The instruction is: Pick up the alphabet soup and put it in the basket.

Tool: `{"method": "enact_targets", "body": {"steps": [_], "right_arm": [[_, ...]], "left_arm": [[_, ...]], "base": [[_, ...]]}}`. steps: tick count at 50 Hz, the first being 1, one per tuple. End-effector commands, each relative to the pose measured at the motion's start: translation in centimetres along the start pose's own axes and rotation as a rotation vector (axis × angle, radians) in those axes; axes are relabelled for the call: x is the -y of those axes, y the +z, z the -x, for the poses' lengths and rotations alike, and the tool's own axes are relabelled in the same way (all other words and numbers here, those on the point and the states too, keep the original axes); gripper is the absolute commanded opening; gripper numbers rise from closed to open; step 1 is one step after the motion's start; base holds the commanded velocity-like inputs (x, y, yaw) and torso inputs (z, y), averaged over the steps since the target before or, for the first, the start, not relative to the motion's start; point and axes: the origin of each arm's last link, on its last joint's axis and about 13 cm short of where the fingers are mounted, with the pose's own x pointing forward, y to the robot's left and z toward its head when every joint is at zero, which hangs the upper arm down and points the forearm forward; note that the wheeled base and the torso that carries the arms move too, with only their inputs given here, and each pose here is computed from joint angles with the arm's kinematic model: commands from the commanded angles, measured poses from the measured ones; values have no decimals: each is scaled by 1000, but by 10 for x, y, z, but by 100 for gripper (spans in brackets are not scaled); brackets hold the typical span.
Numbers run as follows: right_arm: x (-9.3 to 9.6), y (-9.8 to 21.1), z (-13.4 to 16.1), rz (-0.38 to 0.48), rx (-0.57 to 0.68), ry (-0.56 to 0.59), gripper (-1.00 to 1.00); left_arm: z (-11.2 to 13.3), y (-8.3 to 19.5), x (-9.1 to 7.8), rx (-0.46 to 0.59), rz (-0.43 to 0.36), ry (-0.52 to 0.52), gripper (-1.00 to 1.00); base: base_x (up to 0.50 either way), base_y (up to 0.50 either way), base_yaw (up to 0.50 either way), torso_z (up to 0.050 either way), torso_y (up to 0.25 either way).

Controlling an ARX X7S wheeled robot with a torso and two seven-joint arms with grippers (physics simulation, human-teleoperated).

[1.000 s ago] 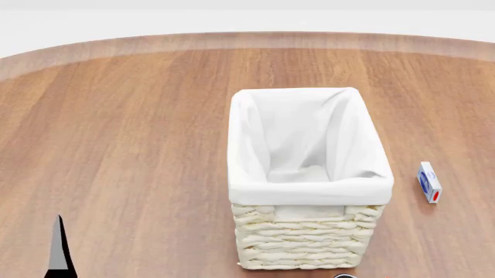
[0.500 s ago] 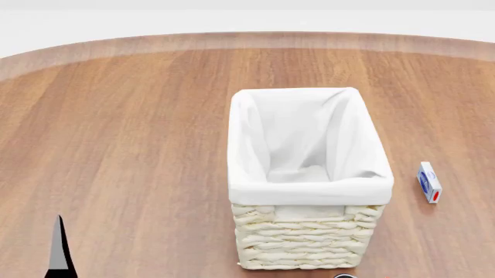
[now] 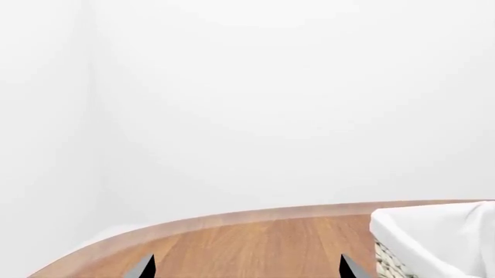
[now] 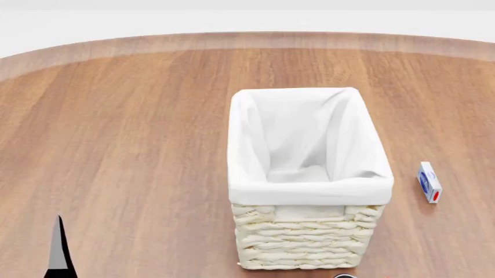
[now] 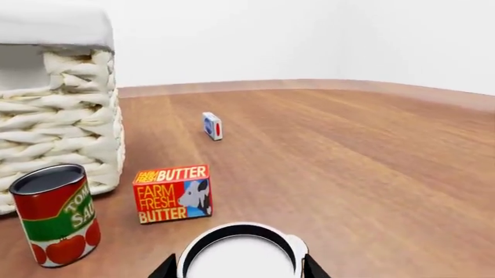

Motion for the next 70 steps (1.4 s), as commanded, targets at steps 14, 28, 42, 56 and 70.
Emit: {"method": "enact_targets", "body": {"steps": [14, 28, 42, 56, 70], "right_arm": [[-10, 29, -8, -5, 66, 29, -100], [-19, 119, -27, 14, 238, 46, -100], [-26, 174, -39, 22, 287, 45, -100], [-46, 232, -62, 32, 340, 93, -100], [-81, 278, -94, 34, 422, 234, -100]], "left_arm": [[0, 0, 0, -1, 0, 7, 100], [0, -1, -1, -4, 0, 8, 100], [0, 0, -1, -3, -2, 9, 100], [-1, -1, -1, -7, -1, 8, 100], [-1, -2, -1, -8, 0, 10, 100]], "base": [[0, 0, 0, 0, 0], [0, 0, 0, 0, 0], [0, 0, 0, 0, 1], [0, 0, 0, 0, 1], [0, 0, 0, 0, 0]]}}
